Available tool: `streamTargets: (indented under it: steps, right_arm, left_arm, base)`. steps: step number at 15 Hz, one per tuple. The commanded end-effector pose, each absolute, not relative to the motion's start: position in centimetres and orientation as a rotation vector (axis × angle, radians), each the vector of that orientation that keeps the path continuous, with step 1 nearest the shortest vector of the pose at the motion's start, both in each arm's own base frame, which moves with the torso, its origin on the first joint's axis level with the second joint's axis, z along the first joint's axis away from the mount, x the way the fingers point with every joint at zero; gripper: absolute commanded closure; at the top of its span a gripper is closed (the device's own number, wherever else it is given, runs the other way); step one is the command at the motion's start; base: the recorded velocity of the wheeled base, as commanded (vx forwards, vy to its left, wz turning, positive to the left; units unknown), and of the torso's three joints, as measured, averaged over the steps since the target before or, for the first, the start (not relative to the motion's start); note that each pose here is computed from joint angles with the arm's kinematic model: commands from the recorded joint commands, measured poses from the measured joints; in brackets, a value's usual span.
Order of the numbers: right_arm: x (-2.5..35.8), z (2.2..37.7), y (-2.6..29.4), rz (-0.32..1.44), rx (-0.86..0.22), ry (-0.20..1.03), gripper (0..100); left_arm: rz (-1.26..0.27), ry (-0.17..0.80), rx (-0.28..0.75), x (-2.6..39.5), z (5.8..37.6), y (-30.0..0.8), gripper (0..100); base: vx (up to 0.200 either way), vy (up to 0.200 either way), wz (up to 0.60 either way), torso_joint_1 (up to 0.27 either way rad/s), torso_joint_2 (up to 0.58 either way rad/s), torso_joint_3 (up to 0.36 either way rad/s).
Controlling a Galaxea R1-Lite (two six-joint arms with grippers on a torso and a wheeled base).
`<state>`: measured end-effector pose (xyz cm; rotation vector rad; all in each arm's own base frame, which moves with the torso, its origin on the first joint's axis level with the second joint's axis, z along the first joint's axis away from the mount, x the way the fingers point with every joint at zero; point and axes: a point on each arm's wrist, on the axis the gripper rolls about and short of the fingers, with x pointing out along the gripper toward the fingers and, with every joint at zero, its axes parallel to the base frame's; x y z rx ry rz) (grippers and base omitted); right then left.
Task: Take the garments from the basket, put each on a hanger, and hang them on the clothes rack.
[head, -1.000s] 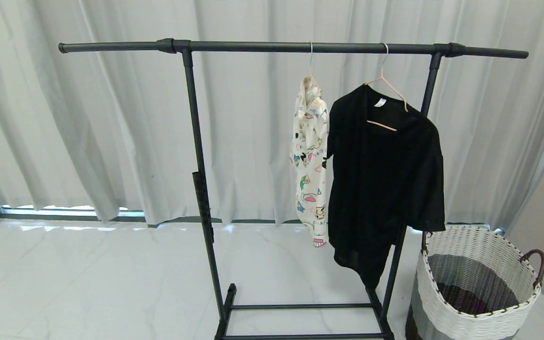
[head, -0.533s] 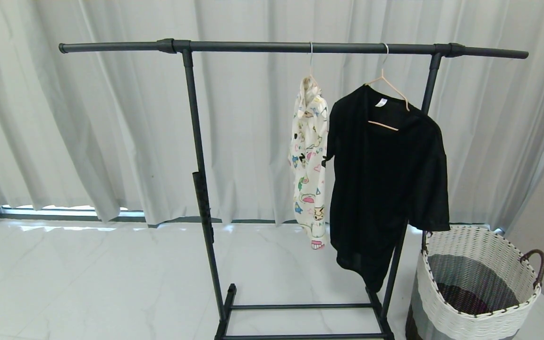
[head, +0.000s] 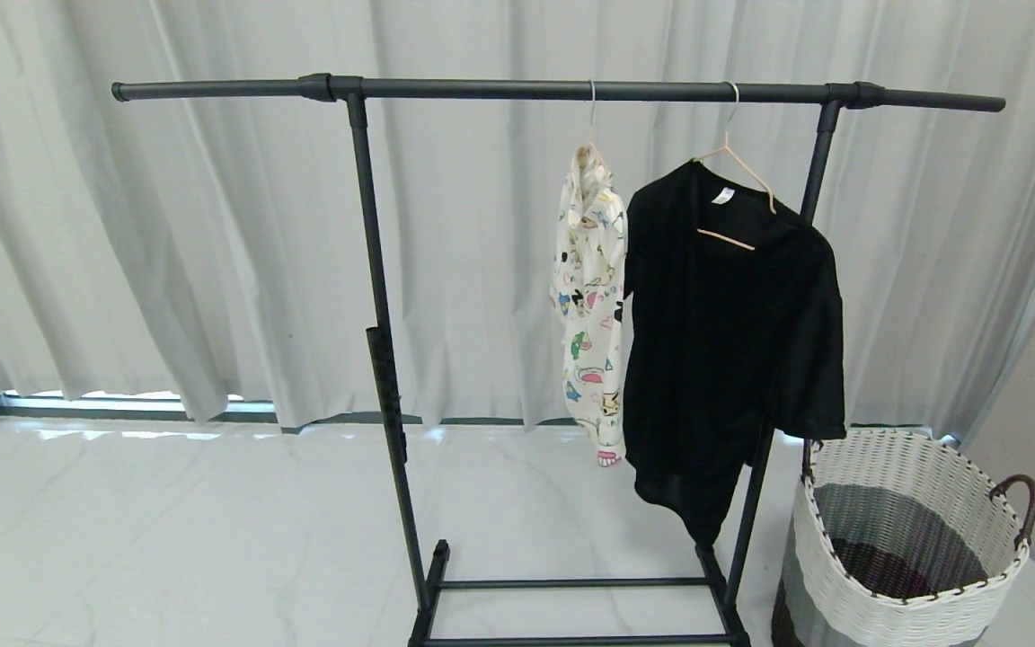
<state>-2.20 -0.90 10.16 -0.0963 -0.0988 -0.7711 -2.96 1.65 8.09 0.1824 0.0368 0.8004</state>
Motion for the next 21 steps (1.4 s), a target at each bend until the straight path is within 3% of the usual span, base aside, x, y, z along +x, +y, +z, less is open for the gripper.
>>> streamTargets:
  steps: [1,3,6,9,16,21]
  right_arm:
    - [-2.2,10.3,-0.9,-0.771,-0.091,-0.109,0]
    - [-2.2,10.6,-0.9,-0.755,-0.032,-0.168,0]
    - [-2.2,10.5,-0.9,-0.744,0.066,-0.195,0]
    - [-2.0,9.4,-0.8,-0.719,0.066,-0.089,0]
    - [-1.5,7.8,0.3,-0.171,0.018,0.085,0]
    - [-1.5,7.8,0.3,-0.15,-0.019,0.098,0]
  left_arm:
    - [0.799,0.039,0.19,-3.0,8.1,1.6,0]
    - [0.76,0.02,0.156,-2.9,8.1,1.6,0]
    - [0.576,-0.021,0.09,-2.7,8.1,1.3,0]
    - [0.491,-0.029,0.068,-2.6,8.1,1.1,0]
    - [0.466,-0.011,0.102,-2.5,7.9,1.0,0]
    - [0.407,-0.008,0.136,-2.5,7.9,0.9,0]
  base:
    - [0.0,0.0,0.0,0.0,0.0,0.0]
    - [0.0,0.0,0.0,0.0,0.0,0.0]
    - [0.0,0.0,0.0,0.0,0.0,0.0]
    - [0.0,0.0,0.0,0.0,0.0,0.0]
    - [0.0,0.0,0.0,0.0,0.0,0.0]
    - [0.0,0.0,0.0,0.0,0.0,0.0]
